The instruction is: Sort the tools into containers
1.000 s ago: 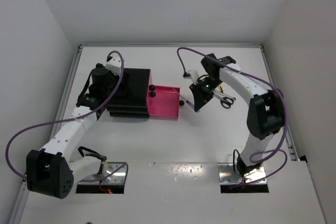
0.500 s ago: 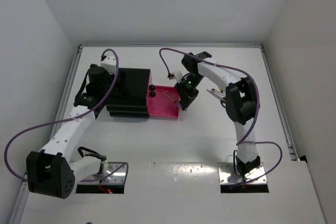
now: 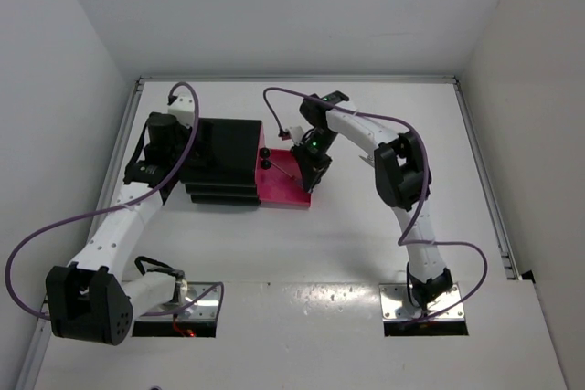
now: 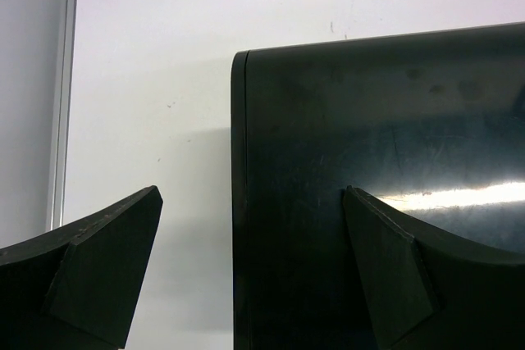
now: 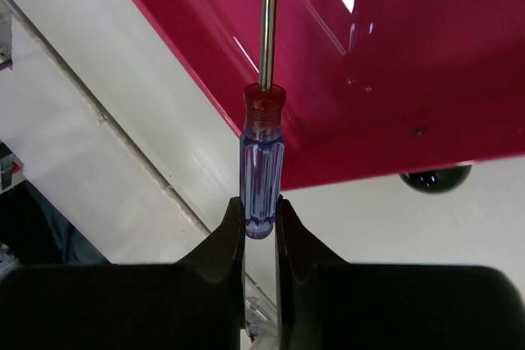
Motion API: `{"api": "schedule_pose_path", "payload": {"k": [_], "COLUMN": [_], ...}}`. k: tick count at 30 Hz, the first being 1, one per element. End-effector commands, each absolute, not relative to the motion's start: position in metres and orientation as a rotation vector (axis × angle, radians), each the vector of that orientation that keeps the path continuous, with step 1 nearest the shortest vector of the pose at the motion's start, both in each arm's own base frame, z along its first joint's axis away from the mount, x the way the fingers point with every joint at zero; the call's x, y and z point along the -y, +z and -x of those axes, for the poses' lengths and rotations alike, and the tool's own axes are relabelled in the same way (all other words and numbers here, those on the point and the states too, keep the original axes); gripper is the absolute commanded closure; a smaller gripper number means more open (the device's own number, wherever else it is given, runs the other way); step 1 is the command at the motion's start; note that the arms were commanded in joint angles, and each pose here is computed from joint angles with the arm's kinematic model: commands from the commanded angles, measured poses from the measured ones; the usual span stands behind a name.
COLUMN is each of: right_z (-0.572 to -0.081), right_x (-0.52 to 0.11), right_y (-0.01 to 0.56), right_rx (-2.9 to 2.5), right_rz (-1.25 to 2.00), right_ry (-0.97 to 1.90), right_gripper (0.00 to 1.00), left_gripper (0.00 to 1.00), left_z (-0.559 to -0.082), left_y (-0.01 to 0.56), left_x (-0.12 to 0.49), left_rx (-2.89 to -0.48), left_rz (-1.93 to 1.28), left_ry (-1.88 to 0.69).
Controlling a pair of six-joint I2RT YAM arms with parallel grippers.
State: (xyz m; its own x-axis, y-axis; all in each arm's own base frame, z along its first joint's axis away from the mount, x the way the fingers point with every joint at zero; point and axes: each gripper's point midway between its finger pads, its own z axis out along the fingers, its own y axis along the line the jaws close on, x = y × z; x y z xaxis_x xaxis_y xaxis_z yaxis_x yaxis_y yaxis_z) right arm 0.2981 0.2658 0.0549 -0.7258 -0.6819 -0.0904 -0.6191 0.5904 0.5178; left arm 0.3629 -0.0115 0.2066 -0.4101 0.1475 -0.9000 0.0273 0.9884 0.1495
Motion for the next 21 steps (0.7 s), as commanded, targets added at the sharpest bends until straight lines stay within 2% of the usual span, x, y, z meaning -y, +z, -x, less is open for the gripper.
{"api": "schedule_pose_path", "payload": {"k": [1, 13, 16, 17, 20, 21], "right_z": [-0.305, -0.321, -0.322, -0.321, -0.325, -0.326], "right_x": [-0.274, -0.287, -0.290, -0.290, -0.292, -0.292], "right_y": [0.056, 0.040, 0.039, 0.035, 0.037, 0.041], "right_rx": [2.721, 2.778, 2.772, 2.769, 2.781, 2.787], "right_rz": [-1.094, -1.022, -1.020, -1.001, -1.013, -1.019], "right_ry": [-0.790, -0.805, -0.820, -0.815, -0.824, -0.829], "right_gripper": [1.00, 1.00, 0.88, 0.79, 0.60, 0.57], "left_gripper": [0.00, 0.00, 0.00, 0.00, 0.00, 0.00], "left_z": [-0.361, -0.357, -0.357, -0.357, -0.357, -0.358], "left_y": [0.215, 0.203, 0.203, 0.203, 0.202, 0.202], "left_x": [0.008, 0.006, 0.006, 0.008, 0.010, 0.011], "left_rx": [-1.988, -2.016, -2.016, -2.016, -2.016, -2.015], "left_rz": [-0.113, -0.114, -0.114, -0.121, -0.127, -0.133], "left_ry": [0.129, 0.127, 0.127, 0.116, 0.107, 0.098]}}
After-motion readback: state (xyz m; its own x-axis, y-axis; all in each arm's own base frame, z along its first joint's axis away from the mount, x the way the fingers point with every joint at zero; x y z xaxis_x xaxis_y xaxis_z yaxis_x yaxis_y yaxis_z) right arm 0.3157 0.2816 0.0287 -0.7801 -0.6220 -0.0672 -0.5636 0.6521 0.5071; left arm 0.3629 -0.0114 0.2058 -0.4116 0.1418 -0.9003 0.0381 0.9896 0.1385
